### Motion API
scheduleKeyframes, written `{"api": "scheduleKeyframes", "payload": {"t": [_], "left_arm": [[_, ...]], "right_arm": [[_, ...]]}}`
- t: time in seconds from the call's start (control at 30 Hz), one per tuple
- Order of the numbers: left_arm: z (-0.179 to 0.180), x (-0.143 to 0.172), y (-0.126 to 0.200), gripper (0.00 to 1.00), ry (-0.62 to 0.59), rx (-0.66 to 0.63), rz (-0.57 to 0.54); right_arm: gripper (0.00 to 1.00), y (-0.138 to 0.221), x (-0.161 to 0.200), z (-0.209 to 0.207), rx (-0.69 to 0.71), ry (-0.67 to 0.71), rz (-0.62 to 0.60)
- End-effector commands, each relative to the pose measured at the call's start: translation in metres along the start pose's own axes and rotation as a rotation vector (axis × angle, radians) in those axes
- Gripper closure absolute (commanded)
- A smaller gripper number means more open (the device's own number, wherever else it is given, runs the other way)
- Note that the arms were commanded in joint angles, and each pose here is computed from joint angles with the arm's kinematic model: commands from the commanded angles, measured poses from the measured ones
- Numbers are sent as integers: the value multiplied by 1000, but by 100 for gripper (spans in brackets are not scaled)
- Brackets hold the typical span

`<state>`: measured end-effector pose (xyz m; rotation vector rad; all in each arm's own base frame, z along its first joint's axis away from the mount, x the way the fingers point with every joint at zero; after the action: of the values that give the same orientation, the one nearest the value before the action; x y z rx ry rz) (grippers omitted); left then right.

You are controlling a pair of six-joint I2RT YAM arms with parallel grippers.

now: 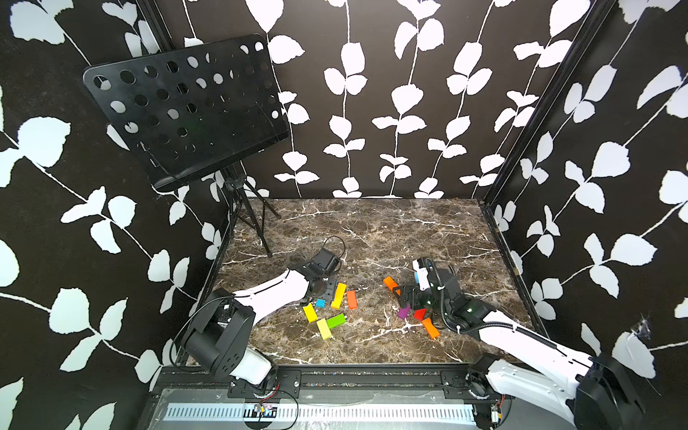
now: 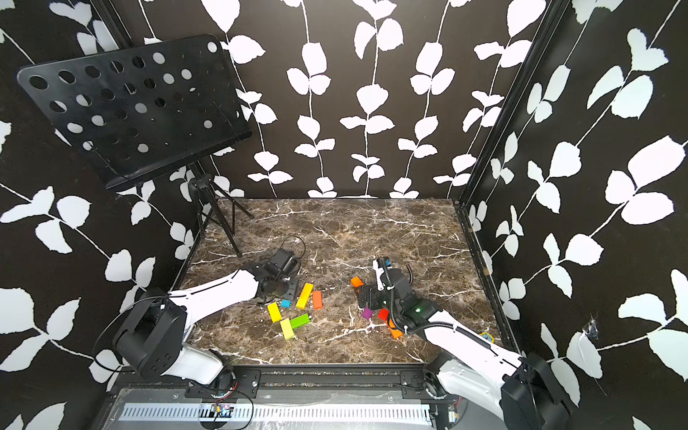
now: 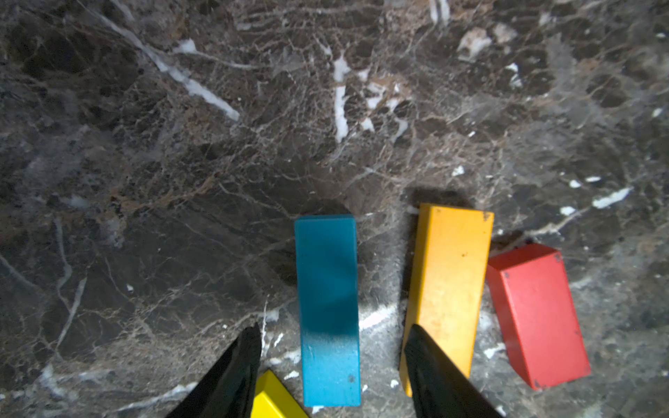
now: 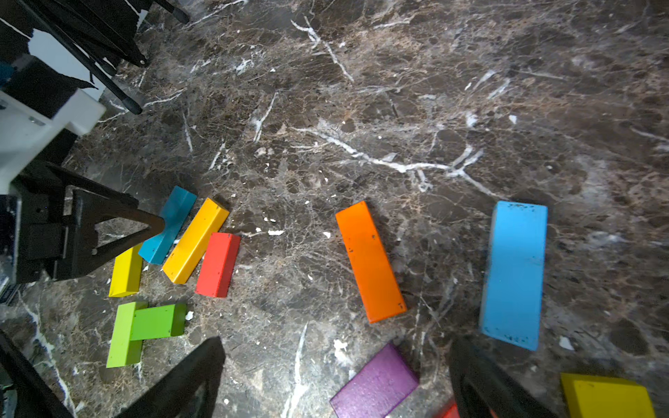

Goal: Assemble the letter t with building blocks
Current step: Pick up the building block from the center of the board.

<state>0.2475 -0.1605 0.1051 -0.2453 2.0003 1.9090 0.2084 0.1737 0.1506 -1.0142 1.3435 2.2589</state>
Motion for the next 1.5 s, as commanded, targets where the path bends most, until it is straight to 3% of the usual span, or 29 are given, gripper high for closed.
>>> {"api": "scheduleKeyframes", "payload": {"t": [0.0,0.53,1.1,1.47], "left_arm": [[3,9,-5,35,8,-26,36],[3,18,-22,44,-2,-43,92],[0,18,-25,66,1,-19,92],[-7,-4,-16,75,20,11,54]], "right_arm": [[6,-2,-19,26,-97,-30,-66],[5,-44,-19,113,-294,-2,-26],[1,-43,-18,111,-263,28,-24],[1,-41,-39,111,-274,63,-14]]}}
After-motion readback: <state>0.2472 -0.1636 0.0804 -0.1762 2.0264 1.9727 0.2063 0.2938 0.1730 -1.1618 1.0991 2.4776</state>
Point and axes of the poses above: each gripper's point midway between its finger pads, its own y axis back along the fingers, its own z axis along the line the jaws close on, x = y × z, the point moved 6 cm from there along y, back along the fingers, and after that the axes turned 5 degrees about y, right-handed, at the moved point
